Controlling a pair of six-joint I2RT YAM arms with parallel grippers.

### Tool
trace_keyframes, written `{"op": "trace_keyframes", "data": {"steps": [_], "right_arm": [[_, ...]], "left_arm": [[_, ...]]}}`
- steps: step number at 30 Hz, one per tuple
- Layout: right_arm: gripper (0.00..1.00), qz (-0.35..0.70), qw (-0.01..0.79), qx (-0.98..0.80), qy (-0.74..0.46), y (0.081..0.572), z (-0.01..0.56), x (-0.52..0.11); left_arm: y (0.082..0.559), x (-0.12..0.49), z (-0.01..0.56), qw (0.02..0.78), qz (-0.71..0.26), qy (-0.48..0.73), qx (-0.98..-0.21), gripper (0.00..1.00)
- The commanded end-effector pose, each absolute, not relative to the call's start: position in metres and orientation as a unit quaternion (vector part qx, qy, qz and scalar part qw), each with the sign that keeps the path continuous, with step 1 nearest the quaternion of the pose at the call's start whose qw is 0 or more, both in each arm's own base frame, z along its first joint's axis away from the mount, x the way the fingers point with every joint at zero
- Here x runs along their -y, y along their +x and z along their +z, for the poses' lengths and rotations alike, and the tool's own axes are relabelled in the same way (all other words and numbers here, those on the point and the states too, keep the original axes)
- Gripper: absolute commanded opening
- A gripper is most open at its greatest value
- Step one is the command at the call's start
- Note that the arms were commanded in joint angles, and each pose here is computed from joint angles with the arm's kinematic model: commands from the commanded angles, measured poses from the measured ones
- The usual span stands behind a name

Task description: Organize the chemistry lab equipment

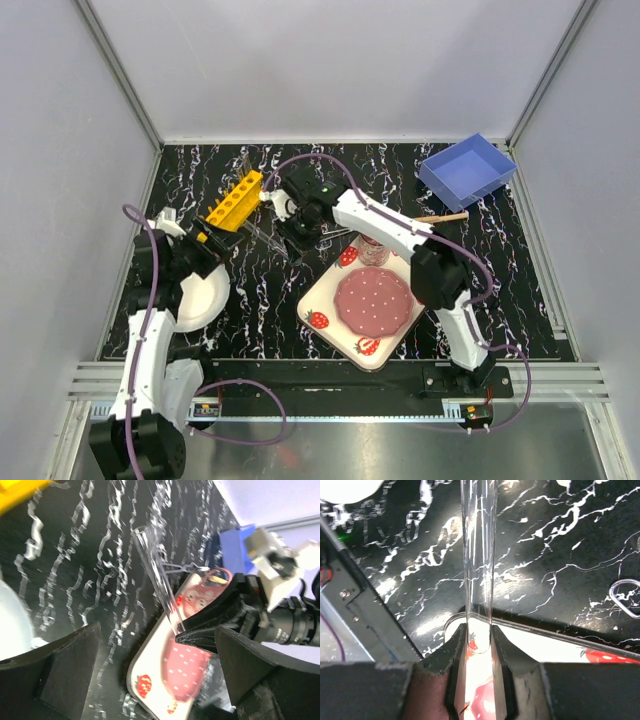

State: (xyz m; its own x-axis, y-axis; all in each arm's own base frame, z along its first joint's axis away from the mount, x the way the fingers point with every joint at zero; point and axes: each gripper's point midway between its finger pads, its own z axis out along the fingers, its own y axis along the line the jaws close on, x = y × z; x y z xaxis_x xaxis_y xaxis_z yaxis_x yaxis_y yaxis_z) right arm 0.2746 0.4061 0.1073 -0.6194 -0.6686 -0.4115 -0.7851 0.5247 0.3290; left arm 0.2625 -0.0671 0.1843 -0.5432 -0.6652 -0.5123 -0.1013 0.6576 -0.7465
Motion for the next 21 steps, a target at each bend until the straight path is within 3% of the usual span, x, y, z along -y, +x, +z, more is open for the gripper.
{"op": "trace_keyframes", "data": {"steps": [1, 11, 17, 21], "right_arm": [[0.19, 0.303, 0.146, -0.826, -0.453, 0.254, 0.149, -0.411], [0.19, 0.348, 0.161, -0.784, -0.487, 0.224, 0.181, -0.398], [0.18, 0.351, 0.17, -0.769, -0.507, 0.217, 0.187, -0.393], [0.18, 0.352, 0.17, -0.76, -0.52, 0.21, 0.187, -0.39]], "left_arm": [[0.274, 0.1, 0.216, 0.363, -0.506, -0.262, -0.737, 0.99], [0.28, 0.114, 0.209, 0.256, -0.579, -0.297, -0.715, 0.99], [0.277, 0.116, 0.204, 0.25, -0.559, -0.268, -0.743, 0.98], [0.273, 0.119, 0.197, 0.229, -0.565, -0.257, -0.75, 0.87]]}}
